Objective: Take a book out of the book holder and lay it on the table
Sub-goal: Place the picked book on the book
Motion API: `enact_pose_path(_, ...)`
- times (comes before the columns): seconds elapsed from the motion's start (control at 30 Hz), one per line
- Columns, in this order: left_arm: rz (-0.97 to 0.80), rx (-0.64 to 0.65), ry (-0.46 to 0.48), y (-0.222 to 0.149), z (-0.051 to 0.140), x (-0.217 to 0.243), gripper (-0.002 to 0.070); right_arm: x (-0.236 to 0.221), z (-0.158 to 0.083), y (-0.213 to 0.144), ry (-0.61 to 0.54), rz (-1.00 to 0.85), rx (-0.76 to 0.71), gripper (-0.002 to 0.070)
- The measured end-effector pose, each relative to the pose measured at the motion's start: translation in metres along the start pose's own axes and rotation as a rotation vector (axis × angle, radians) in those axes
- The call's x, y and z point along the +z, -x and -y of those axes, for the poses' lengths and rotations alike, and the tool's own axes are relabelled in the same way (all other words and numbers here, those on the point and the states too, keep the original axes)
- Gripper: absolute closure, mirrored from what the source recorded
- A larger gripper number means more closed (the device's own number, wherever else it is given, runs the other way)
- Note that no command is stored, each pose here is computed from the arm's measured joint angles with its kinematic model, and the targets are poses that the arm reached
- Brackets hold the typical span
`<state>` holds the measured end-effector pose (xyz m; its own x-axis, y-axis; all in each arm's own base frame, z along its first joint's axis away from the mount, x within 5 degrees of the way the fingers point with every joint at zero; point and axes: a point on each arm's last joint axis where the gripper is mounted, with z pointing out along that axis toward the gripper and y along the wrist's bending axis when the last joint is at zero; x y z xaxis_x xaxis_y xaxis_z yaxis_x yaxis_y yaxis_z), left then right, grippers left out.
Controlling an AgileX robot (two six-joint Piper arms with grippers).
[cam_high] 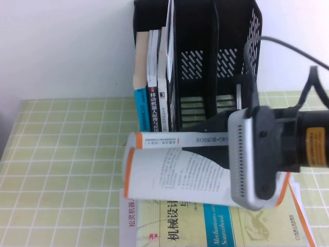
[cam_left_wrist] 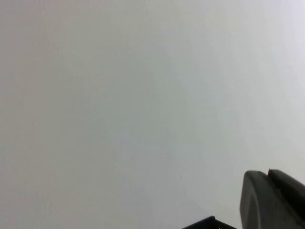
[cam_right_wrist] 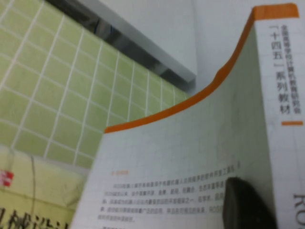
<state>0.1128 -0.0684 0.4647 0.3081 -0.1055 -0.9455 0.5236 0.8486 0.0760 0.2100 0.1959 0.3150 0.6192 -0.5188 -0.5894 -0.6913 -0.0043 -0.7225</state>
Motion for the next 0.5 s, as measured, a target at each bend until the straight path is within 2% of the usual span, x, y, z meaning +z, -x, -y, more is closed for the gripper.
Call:
enact_pose_path(0.23,0.006,-0.003,0.004,0.002,0.000,-0.002,0.0678,0.012,0.002,-0.020,-0.028,-0.126,-0.154,0.0511)
enact_pose_path(0.5,0.002,-0.003,0.026,0.001,-0.002,-0.002,0.0678,0.010,0.021,-0.015,-0.096,-0.153,-0.267,0.0511)
